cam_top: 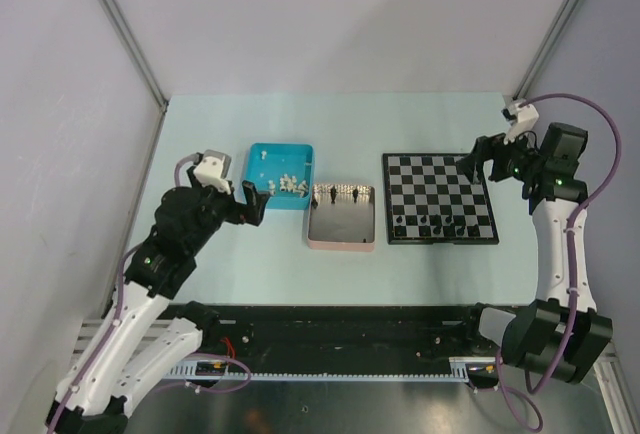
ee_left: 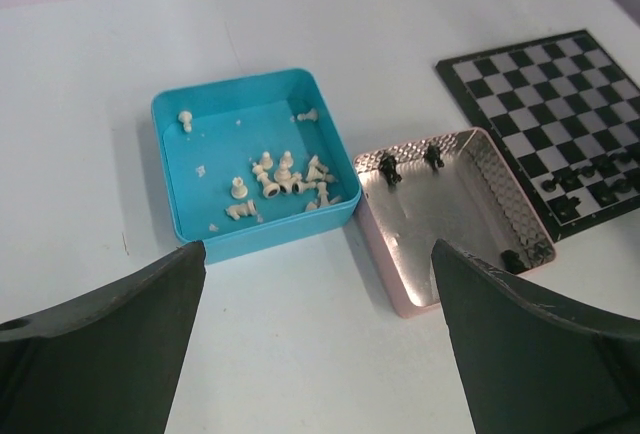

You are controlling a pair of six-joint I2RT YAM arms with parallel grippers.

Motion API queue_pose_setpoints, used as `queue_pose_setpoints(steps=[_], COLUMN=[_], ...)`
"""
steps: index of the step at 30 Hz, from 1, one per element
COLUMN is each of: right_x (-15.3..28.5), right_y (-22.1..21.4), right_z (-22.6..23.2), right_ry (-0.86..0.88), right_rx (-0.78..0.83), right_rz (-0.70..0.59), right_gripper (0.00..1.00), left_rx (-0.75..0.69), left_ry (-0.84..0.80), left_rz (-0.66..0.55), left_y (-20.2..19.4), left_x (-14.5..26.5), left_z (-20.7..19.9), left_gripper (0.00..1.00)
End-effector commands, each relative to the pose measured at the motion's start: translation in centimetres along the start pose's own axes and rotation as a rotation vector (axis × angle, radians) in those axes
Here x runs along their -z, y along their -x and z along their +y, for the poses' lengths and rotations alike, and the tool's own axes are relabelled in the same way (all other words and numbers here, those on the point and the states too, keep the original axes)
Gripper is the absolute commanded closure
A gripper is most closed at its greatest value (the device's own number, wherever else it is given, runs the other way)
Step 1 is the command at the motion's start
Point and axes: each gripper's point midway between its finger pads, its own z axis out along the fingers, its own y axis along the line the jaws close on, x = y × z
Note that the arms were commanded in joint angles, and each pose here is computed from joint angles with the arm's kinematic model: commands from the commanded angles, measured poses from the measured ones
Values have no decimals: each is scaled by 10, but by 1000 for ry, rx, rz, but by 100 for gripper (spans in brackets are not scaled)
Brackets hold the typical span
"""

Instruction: Set up the chess pieces on the board

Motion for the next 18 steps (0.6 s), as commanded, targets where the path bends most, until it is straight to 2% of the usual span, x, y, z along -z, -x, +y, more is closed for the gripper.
queue_pose_setpoints(steps=[1,2,8,11,12,18], right_x=[12,13,9,5,6,10], right_y=[52,59,67,66,65,70], right_z=[13,15,19,20,9,14], right_ry=[24,28,5,-79,-170,-261], right_rx=[-37,-52,-169,-189,-195,-158], right_rz=[-184,-210,-228,-217,-217,-230], right_gripper=[4,0,0,0,0,0], left_rx=[26,26,39,49,54,74], left_ry=[-14,-12,-15,-22,-26,-29], left_rz=[-85,-93,-131,-139,-143,-155], left_y=[18,19,28,29,30,31], left_x=[16,19,30,35,36,42], left_z=[-2,-2,-3,-4,-5,-6], left_gripper=[1,1,0,0,0,0])
